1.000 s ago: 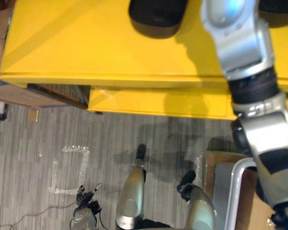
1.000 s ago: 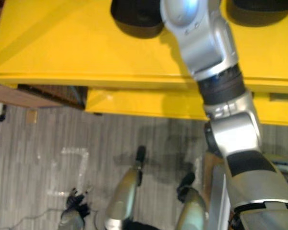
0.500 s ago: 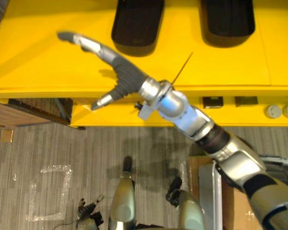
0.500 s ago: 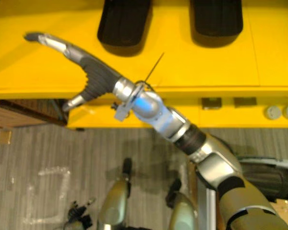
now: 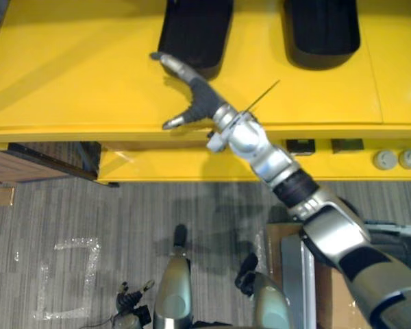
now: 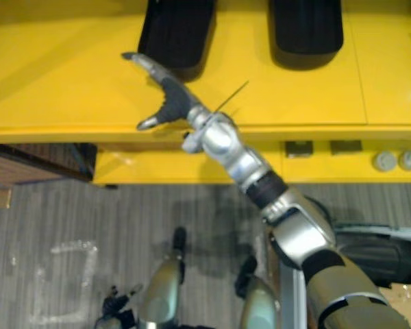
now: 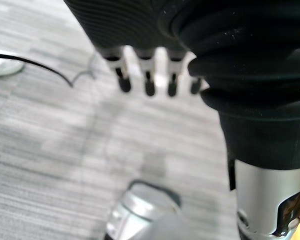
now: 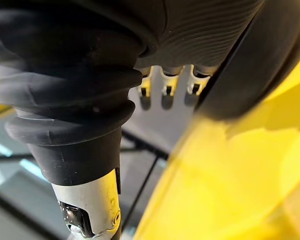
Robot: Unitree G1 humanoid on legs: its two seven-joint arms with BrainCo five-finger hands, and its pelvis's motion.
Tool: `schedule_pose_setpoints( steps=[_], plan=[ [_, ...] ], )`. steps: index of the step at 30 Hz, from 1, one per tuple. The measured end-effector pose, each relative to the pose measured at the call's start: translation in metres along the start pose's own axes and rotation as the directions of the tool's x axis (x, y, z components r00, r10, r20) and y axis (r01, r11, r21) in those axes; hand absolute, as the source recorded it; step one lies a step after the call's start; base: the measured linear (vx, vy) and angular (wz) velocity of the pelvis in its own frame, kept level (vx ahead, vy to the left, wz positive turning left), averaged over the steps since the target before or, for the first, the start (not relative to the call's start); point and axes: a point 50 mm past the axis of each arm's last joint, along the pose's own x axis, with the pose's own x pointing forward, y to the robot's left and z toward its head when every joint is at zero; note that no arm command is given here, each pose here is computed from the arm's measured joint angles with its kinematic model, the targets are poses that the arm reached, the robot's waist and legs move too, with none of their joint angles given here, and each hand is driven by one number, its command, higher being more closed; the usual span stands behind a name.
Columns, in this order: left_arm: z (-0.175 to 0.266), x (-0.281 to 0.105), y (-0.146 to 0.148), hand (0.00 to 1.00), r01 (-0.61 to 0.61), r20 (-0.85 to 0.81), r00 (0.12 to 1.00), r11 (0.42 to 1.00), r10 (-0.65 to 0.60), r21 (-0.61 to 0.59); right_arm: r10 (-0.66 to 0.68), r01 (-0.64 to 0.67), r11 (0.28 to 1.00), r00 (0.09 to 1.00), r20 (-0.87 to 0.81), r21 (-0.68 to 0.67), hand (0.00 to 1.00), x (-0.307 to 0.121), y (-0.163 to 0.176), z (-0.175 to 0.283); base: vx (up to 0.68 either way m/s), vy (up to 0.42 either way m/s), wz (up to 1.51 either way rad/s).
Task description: Walk over and take plastic housings, then place them on the shelf
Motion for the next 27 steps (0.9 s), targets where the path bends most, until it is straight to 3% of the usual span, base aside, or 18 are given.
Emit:
schedule_pose_setpoints(
  steps=[6, 20, 27],
  plan=[
    [0.001, 0.000, 0.000, 0.00, 0.000, 0.003, 1.000, 1.000, 0.000, -0.008, -0.075, 0.075, 0.997, 0.997, -0.004, 0.001, 0.00, 0.005, -0.020, 0.001, 0.00, 0.000, 0.00],
    [0.002, 0.002, 0.004, 0.00, -0.024, -0.002, 1.000, 0.998, 0.024, -0.066, -0.081, 0.080, 0.997, 0.996, -0.037, -0.013, 0.00, 0.006, -0.035, -0.004, 0.00, 0.000, 0.00],
    [0.002, 0.001, 0.004, 0.00, -0.022, -0.005, 1.000, 0.998, 0.022, -0.065, 0.011, -0.010, 1.000, 0.985, 0.171, -0.009, 0.00, -0.002, -0.028, 0.035, 0.00, 0.000, 0.00]
  ],
)
